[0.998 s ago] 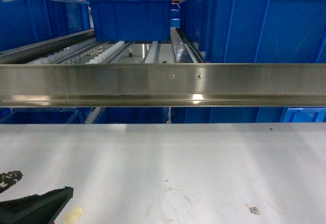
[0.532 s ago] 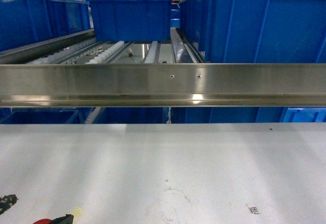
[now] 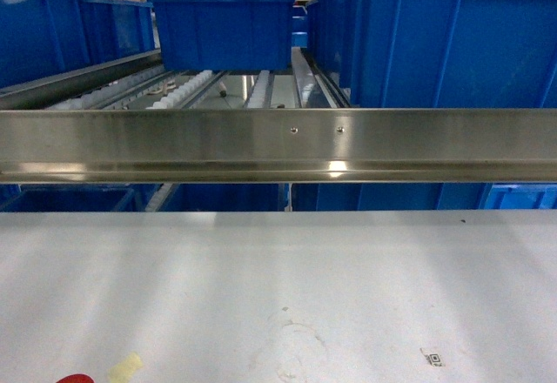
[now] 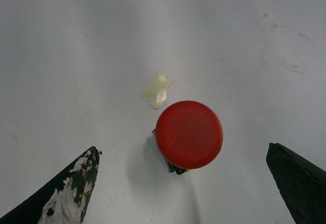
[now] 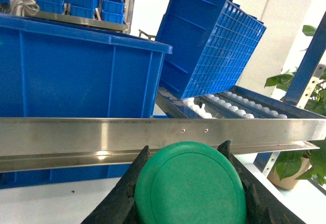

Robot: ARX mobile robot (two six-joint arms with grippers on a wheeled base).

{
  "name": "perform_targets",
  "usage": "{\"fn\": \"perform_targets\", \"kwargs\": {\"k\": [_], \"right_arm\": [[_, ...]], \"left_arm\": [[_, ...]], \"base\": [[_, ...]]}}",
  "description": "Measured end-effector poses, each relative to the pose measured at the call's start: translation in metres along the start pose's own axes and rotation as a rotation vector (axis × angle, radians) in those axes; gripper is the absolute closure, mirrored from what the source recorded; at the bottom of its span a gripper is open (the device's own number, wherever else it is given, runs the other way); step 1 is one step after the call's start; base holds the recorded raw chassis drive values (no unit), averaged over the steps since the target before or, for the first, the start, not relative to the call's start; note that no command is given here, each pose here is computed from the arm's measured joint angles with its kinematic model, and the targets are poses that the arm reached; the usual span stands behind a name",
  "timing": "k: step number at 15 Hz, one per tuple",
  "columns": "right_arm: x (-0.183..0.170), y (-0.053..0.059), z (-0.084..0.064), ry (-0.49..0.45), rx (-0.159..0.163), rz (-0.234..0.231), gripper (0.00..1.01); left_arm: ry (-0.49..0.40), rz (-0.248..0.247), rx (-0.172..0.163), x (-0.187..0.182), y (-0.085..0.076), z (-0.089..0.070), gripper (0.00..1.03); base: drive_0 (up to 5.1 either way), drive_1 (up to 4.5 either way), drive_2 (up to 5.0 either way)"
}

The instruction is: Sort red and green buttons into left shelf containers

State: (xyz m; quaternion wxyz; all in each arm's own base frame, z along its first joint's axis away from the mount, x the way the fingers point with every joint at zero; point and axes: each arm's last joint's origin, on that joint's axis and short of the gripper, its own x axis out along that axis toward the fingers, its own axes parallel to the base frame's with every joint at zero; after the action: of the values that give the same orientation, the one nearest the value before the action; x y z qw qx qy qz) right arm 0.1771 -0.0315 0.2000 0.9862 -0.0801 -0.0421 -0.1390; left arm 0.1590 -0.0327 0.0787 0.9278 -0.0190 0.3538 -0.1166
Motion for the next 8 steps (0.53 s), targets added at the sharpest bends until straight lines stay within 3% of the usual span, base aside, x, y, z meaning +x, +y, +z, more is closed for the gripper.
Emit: {"fn": "perform_targets", "kwargs": {"k": [3,8], "right_arm": [[0.000,0.000,0.000,0.000,0.000,0.000,0.69],[0.000,0.000,0.000,0.000,0.000,0.000,0.69]], "left_arm": [[0.037,-0.008,-0.004,0.010,0.003,-0.002,0.05],[0.067,-0.032,0.027,0.021,0.004,0.003,0.05]], "base": [[0.0,0.00,0.0],[0.0,0.00,0.0]]}}
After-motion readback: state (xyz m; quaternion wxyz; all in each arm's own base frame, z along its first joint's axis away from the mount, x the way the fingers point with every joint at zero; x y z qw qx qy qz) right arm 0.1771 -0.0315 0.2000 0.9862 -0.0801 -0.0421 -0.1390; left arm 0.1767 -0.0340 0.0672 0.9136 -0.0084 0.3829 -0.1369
